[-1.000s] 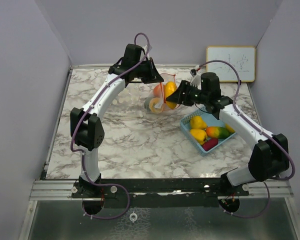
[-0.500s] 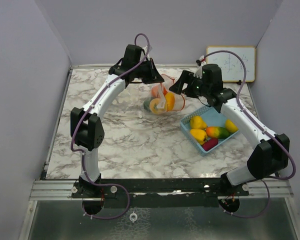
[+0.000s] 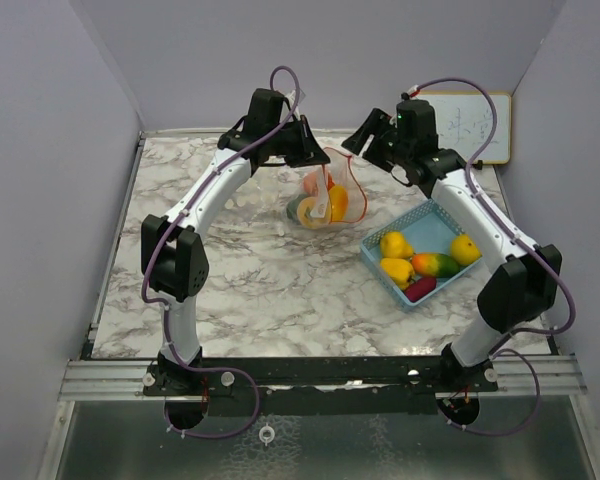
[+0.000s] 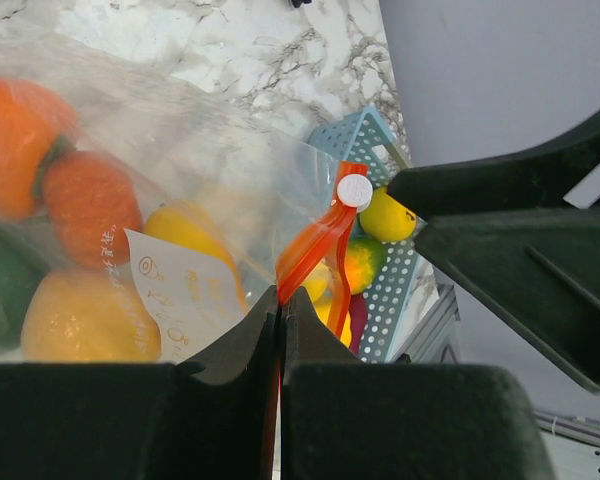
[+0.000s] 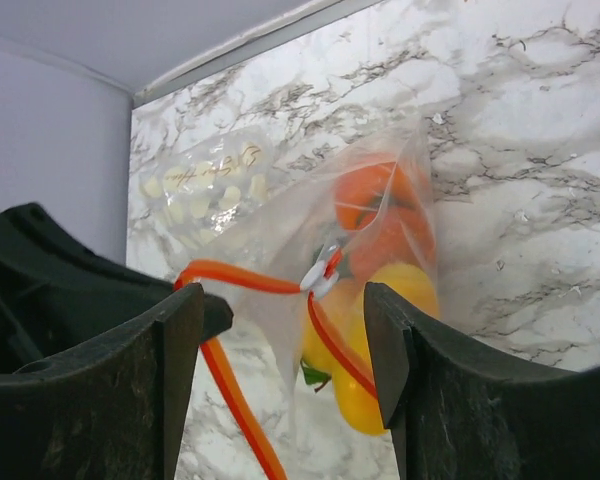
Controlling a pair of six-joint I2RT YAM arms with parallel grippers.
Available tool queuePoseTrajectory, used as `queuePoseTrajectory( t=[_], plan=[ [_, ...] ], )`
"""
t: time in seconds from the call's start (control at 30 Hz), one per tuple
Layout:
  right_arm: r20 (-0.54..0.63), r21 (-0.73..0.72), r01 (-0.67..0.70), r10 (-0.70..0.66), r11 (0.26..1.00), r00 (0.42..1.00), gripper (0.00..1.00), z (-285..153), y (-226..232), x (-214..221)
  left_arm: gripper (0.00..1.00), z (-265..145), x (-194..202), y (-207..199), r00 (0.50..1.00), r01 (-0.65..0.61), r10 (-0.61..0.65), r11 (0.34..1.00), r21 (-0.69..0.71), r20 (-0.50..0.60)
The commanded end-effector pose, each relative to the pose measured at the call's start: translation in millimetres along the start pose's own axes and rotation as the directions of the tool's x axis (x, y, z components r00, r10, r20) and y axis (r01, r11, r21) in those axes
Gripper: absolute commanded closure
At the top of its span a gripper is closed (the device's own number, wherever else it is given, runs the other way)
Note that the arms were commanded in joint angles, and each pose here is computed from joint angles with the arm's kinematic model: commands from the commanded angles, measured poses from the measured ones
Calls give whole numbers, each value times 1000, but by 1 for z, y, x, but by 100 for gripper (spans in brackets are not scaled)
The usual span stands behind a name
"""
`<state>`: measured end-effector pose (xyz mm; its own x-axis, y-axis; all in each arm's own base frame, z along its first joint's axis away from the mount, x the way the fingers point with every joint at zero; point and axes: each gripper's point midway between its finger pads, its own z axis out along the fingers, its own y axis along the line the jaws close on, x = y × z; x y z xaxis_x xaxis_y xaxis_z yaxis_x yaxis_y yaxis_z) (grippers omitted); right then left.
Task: Place the food in the zip-top bag and seal the zipper
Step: Place the fake fruit in the zipper food storage bag, then zip the zipper food storage bag.
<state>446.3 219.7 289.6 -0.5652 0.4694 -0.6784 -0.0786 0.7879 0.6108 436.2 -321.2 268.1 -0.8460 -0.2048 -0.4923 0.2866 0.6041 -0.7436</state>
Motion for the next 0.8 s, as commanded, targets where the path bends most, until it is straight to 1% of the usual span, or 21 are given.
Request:
queuePoseTrajectory(
  t=[0.0,0.1,0.2,0.23,0.33,0.37,0.57,0.77],
  plan=[
    [-10,108,-70,71,992,997,36,18,-11,2,100,-6,-2,-16,1000,-19,19,998,59,11],
    [-25,119,-77,80,990,996,37,21,-13,8,100,-6,-2,-16,1000,-21,20,998,60,11],
    [-29,108,-87,91,990,995,44,24,-13,13,100,-5,-1,-15,1000,-19,18,998,62,12],
    [-33,107,-86,90,990,995,48,25,-13,14,100,-5,-1,-15,1000,-19,18,998,63,13],
    [-50,98,-89,94,991,994,63,29,-10,16,100,-4,-2,-15,1000,-18,17,998,65,15],
    [-58,95,-92,98,991,994,67,30,-10,18,100,-4,-2,-15,1000,-16,15,998,66,15],
    [-86,101,-94,103,990,991,68,35,-13,28,100,-1,-3,-16,1000,-12,11,997,74,17],
    [-56,114,-75,82,991,995,82,37,-17,23,100,-1,-4,-21,1000,-20,19,996,91,20]
  ],
)
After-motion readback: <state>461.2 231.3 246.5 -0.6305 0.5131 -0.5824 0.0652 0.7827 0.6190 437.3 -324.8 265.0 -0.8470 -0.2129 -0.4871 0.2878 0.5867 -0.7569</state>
